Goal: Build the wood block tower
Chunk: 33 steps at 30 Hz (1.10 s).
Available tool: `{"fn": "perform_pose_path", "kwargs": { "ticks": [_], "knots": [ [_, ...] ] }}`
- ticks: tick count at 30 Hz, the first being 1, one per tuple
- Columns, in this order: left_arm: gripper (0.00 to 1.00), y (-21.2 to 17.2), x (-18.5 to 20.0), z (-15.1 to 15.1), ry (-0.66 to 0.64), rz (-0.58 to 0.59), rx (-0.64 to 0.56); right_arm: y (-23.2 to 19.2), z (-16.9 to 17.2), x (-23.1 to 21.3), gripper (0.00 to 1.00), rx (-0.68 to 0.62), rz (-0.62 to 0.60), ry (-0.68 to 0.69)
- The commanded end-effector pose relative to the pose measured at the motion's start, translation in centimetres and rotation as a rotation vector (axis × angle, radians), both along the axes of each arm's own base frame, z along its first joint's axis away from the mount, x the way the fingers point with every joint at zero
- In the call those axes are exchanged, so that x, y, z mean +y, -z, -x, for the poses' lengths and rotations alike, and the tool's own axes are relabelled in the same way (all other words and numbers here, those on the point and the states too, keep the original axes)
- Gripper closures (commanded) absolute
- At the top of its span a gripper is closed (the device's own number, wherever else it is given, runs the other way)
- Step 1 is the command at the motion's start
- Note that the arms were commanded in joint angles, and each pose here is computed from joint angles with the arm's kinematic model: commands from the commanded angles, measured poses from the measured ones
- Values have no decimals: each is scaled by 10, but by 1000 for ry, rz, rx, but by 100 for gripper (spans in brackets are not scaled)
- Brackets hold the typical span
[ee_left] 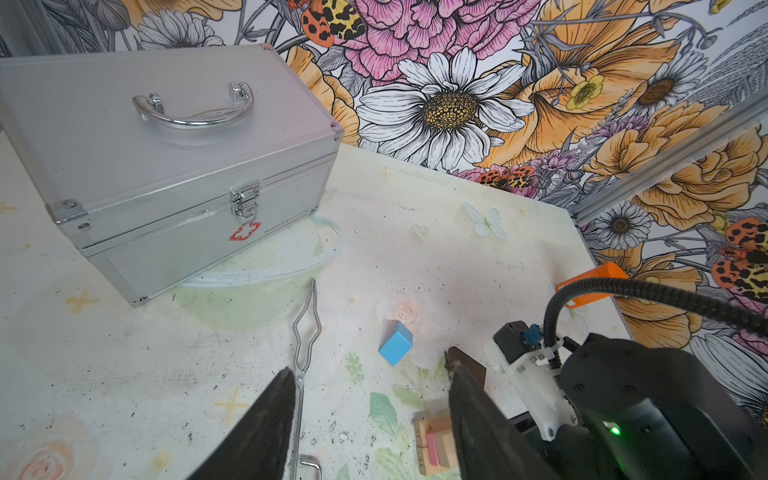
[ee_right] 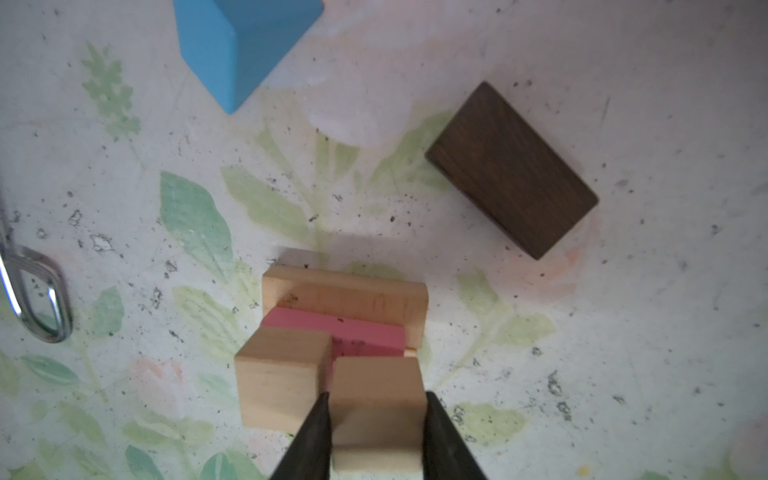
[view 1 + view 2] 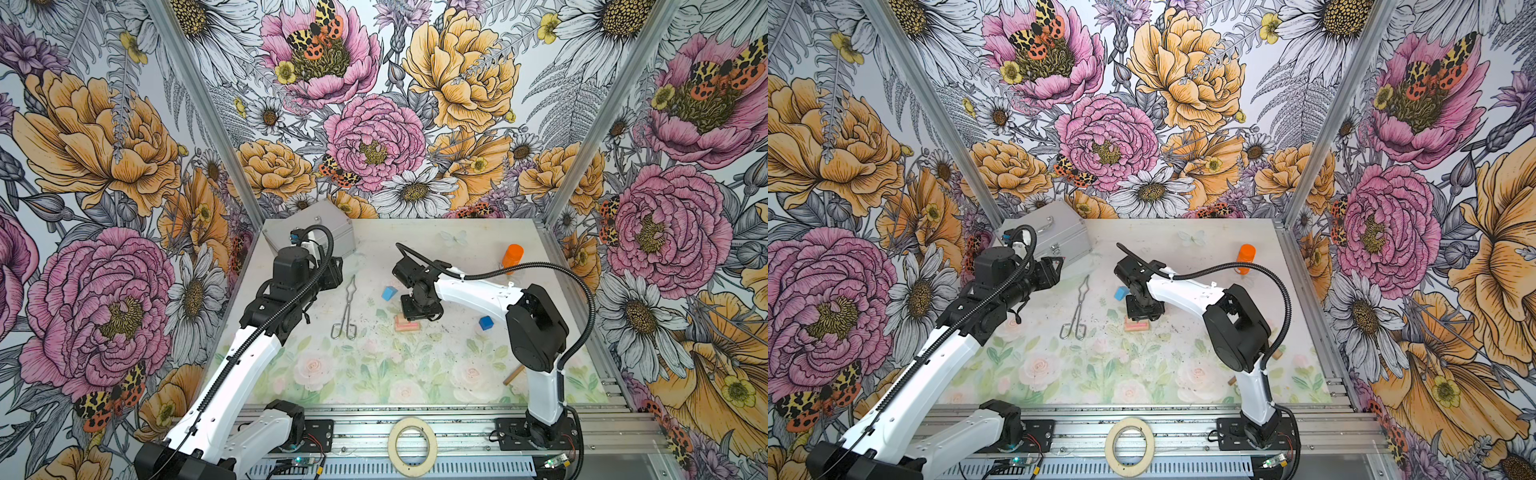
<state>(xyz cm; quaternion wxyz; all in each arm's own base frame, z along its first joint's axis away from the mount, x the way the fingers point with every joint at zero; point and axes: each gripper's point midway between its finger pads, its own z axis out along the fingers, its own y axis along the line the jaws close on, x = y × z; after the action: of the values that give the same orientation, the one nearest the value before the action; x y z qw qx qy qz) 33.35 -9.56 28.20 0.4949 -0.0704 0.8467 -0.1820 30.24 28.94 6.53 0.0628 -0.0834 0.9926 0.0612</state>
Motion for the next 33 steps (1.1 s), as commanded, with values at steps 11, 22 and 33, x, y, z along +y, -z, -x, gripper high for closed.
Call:
{"fn": "perform_pose_path", "kwargs": {
  "ticks": [11,22,33],
  "knots": [
    [39,5,2,2,-3,-37,2,-2,-4,10,60,-10,-20,8],
    [39,4,1,3,-3,-39,0,-6,-2,3,58,-22,-11,28],
    [39,4,1,3,0,-42,1,-15,-1,-1,57,-43,-17,35]
  ]
}}
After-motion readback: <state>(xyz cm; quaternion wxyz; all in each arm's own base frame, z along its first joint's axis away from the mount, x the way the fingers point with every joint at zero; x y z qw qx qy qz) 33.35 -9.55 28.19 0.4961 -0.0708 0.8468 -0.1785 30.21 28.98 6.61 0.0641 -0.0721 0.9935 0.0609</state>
